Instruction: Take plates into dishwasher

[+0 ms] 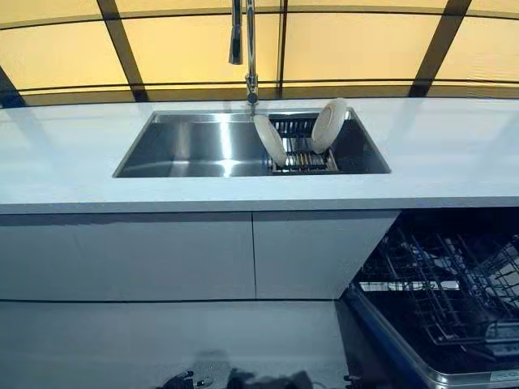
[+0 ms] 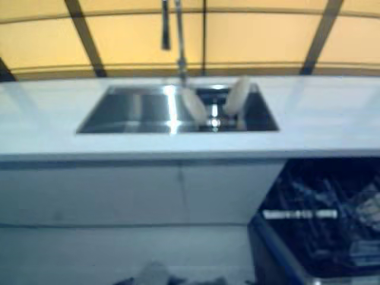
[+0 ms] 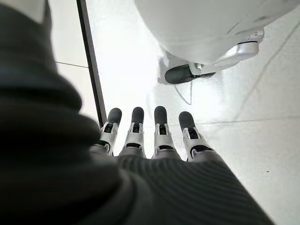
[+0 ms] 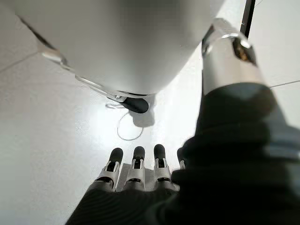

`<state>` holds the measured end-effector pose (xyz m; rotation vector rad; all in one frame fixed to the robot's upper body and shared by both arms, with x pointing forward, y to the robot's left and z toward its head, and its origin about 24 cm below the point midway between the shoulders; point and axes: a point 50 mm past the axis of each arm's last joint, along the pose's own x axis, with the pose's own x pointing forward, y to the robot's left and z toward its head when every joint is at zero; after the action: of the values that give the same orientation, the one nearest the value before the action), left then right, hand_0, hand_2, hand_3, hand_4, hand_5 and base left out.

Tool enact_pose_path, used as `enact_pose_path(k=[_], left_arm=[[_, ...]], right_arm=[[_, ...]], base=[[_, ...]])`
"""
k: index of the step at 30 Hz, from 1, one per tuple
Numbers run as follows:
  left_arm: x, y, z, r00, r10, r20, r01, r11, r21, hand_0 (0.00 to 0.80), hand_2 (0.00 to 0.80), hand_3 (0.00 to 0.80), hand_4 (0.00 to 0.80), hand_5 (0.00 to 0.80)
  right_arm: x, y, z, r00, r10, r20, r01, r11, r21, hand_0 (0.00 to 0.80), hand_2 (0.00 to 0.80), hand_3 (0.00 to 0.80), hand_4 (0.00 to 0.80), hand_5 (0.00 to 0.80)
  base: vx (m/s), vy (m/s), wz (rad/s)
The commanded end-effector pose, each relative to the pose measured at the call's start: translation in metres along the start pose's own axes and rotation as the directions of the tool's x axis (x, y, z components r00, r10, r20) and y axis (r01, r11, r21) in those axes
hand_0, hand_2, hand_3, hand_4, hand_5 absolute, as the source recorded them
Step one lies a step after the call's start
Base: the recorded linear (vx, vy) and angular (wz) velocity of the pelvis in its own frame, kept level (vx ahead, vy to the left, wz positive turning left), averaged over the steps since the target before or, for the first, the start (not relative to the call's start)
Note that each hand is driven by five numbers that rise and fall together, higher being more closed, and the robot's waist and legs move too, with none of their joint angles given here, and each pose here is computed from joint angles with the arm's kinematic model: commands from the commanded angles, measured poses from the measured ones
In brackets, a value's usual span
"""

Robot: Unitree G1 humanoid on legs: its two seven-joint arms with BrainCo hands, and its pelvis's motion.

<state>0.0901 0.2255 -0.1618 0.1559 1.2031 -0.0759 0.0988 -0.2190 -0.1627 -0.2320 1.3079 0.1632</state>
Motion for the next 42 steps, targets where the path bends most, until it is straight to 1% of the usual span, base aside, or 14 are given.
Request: enact_pose_path(k=[1,28,33,35,37,38,39,40,41,42], left_arm=[[0.006,-0.007,0.026,0.999,-0.026,0.037,0.025,0.999,0.029,0.000,0.000,0.000,0.000,0.000],[0.007,-0.009,0.026,0.999,-0.020,0.036,0.019,0.999,0.033,0.000,0.000,0.000,0.000,0.000],[0.007,-0.008,0.027,0.999,-0.016,0.035,0.015,0.999,0.038,0.000,0.000,0.000,0.000,0.000],[0.007,-0.007,0.027,0.999,-0.014,0.037,0.013,0.999,0.042,0.000,0.000,0.000,0.000,0.000],[0.005,-0.002,0.027,0.999,-0.002,0.043,0.000,0.999,0.044,0.000,0.000,0.000,0.000,0.000],[0.005,0.001,0.026,0.999,0.004,0.045,-0.006,0.999,0.042,0.000,0.000,0.000,0.000,0.000],[0.004,0.004,0.025,0.999,0.013,0.049,-0.015,0.999,0.038,0.000,0.000,0.000,0.000,0.000],[0.003,0.007,0.023,0.998,0.020,0.052,-0.021,0.999,0.032,0.000,0.000,0.000,0.000,0.000],[0.002,0.011,0.022,0.998,0.026,0.054,-0.028,0.999,0.025,0.000,0.000,0.000,0.000,0.000],[0.001,0.012,0.020,0.998,0.031,0.056,-0.032,0.999,0.021,0.000,0.000,0.000,0.000,0.000]], right_arm=[[0.001,-0.003,0.011,1.000,-0.004,0.003,0.004,1.000,-0.015,0.000,0.000,0.000,0.000,0.000],[0.002,-0.002,0.015,1.000,0.002,0.022,-0.001,1.000,-0.024,0.000,0.000,0.000,0.000,0.000],[0.001,0.000,0.026,0.994,0.041,0.098,-0.038,0.999,-0.035,0.000,0.000,0.000,0.000,0.000],[-0.001,0.003,0.040,0.979,0.095,0.180,-0.088,0.995,-0.047,0.000,0.000,0.000,0.000,0.000],[-0.012,0.012,0.082,0.900,0.230,0.372,-0.211,0.973,-0.091,0.000,0.000,0.000,0.000,0.000],[-0.022,0.017,0.102,0.843,0.285,0.457,-0.262,0.958,-0.115,0.000,0.000,0.000,0.000,0.000],[-0.037,0.024,0.124,0.751,0.351,0.559,-0.320,0.935,-0.156,0.000,0.000,0.000,0.000,0.000],[-0.053,0.031,0.141,0.669,0.388,0.634,-0.356,0.916,-0.185,0.000,0.000,0.000,0.000,0.000],[-0.070,0.034,0.154,0.575,0.411,0.708,-0.380,0.900,-0.214,0.000,0.000,0.000,0.000,0.000],[-0.084,0.033,0.164,0.497,0.420,0.759,-0.393,0.889,-0.234,0.000,0.000,0.000,0.000,0.000]], base=[[0.000,0.000,0.00],[0.000,0.000,0.00],[0.000,0.000,0.00],[0.000,0.000,0.00],[-0.019,-0.012,0.00],[-0.051,-0.024,-0.02],[-0.054,-0.021,-0.02],[-0.056,-0.016,-0.01],[-0.046,-0.008,-0.01],[-0.041,-0.003,-0.01]])
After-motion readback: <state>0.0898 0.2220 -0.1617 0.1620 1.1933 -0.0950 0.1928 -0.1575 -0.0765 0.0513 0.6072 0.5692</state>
